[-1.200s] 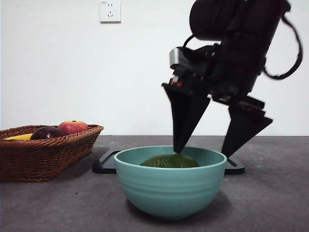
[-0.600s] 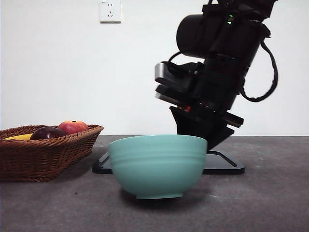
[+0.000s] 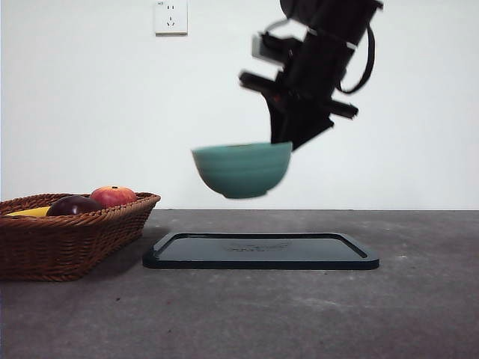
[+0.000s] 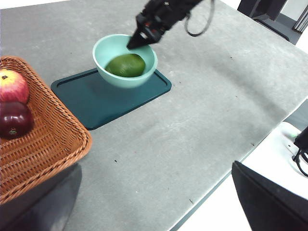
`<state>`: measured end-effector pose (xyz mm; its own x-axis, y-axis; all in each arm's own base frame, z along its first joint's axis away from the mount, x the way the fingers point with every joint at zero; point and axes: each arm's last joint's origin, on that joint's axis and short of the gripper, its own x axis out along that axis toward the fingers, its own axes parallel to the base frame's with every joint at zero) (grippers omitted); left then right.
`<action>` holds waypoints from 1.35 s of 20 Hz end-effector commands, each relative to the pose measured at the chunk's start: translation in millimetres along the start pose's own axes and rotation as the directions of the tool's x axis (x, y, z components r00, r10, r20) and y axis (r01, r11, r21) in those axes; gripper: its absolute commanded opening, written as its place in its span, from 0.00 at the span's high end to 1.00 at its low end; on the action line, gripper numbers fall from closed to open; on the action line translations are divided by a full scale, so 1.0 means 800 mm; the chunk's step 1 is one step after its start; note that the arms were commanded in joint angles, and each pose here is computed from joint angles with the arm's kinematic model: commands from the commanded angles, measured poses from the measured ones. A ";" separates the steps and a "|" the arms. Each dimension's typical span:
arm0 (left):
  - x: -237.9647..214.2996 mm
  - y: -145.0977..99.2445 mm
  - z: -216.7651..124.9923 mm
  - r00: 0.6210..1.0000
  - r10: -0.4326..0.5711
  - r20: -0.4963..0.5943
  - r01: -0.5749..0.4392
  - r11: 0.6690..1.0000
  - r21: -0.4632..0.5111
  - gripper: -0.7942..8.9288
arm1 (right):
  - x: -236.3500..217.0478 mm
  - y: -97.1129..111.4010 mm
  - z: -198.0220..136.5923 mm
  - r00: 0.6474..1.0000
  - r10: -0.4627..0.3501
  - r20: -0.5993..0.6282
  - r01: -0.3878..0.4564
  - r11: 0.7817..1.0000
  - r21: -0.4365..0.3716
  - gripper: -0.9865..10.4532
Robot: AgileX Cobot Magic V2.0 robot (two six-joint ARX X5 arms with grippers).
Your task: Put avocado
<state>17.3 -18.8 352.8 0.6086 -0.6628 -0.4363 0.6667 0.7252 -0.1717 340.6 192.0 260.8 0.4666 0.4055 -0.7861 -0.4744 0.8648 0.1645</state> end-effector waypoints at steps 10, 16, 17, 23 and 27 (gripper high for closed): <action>-0.001 -0.001 0.003 1.000 -0.012 0.012 0.011 1.000 0.008 0.41 | 0.089 -0.035 -0.009 0.996 -0.007 -0.089 0.015 0.996 0.085 0.83; -0.001 -0.001 0.003 1.000 -0.012 0.012 0.011 1.000 0.008 0.41 | 0.043 -0.041 0.010 1.000 -0.019 0.002 0.019 0.994 0.104 0.56; -0.001 -0.001 0.003 1.000 -0.012 0.012 0.011 1.000 0.008 0.41 | 0.023 -0.040 0.014 0.999 -0.021 0.027 0.018 0.994 0.105 0.53; -0.001 -0.001 0.003 1.000 -0.012 0.012 0.011 1.000 0.008 0.41 | -0.109 -0.018 0.003 0.998 -0.060 0.023 0.060 0.998 -0.007 0.46; -0.001 -0.001 0.003 1.000 -0.012 0.012 0.011 1.000 0.008 0.41 | -0.164 -0.011 -0.016 0.995 -0.100 0.000 0.100 0.995 -0.016 0.40</action>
<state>17.4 -18.8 352.8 0.6098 -0.6618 -0.4362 0.6659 0.7262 -0.1709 270.0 124.3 354.4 0.5105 0.3151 -0.8000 -0.4227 0.9022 0.0857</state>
